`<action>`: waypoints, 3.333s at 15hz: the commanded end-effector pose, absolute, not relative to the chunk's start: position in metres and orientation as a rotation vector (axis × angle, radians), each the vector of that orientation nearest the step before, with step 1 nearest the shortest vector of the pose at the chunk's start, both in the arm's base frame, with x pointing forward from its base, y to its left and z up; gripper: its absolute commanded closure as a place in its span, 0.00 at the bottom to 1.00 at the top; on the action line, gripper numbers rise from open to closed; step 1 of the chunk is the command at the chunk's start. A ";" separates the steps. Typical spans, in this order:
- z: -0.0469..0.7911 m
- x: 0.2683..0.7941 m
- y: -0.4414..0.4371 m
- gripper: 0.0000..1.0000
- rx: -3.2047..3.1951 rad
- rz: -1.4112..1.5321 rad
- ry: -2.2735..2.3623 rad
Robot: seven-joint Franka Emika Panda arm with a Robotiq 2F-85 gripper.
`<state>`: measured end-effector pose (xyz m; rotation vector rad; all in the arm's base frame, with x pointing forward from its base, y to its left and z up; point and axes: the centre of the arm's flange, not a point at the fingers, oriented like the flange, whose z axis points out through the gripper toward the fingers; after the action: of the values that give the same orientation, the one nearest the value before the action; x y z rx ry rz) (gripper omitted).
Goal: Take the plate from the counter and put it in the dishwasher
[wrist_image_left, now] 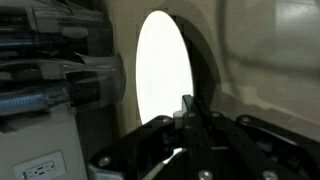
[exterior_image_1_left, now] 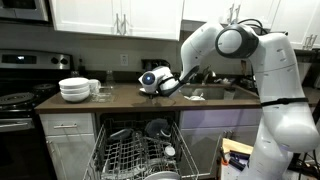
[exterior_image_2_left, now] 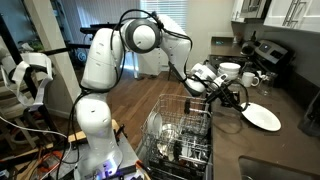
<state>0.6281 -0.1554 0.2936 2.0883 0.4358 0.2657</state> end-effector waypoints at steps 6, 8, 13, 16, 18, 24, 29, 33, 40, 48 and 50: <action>0.305 0.604 -0.123 0.98 1.934 0.301 0.434; 0.307 0.600 -0.117 0.98 1.919 0.307 0.433; 0.319 0.586 -0.098 0.98 1.926 0.317 0.436; 0.327 0.577 -0.086 0.98 1.933 0.330 0.445; 0.332 0.571 -0.079 0.98 1.937 0.343 0.453; 0.341 0.552 -0.056 0.98 1.940 0.365 0.482; 0.328 0.555 -0.050 0.96 1.976 0.357 0.534; 0.330 0.552 -0.048 0.98 1.976 0.360 0.536; 0.320 0.542 -0.027 0.98 1.927 0.364 0.583; 0.306 0.524 0.011 0.98 1.820 0.397 0.650; 0.305 0.521 0.017 0.98 1.783 0.408 0.635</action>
<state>0.5331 0.0108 0.2963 1.8686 0.6738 0.3714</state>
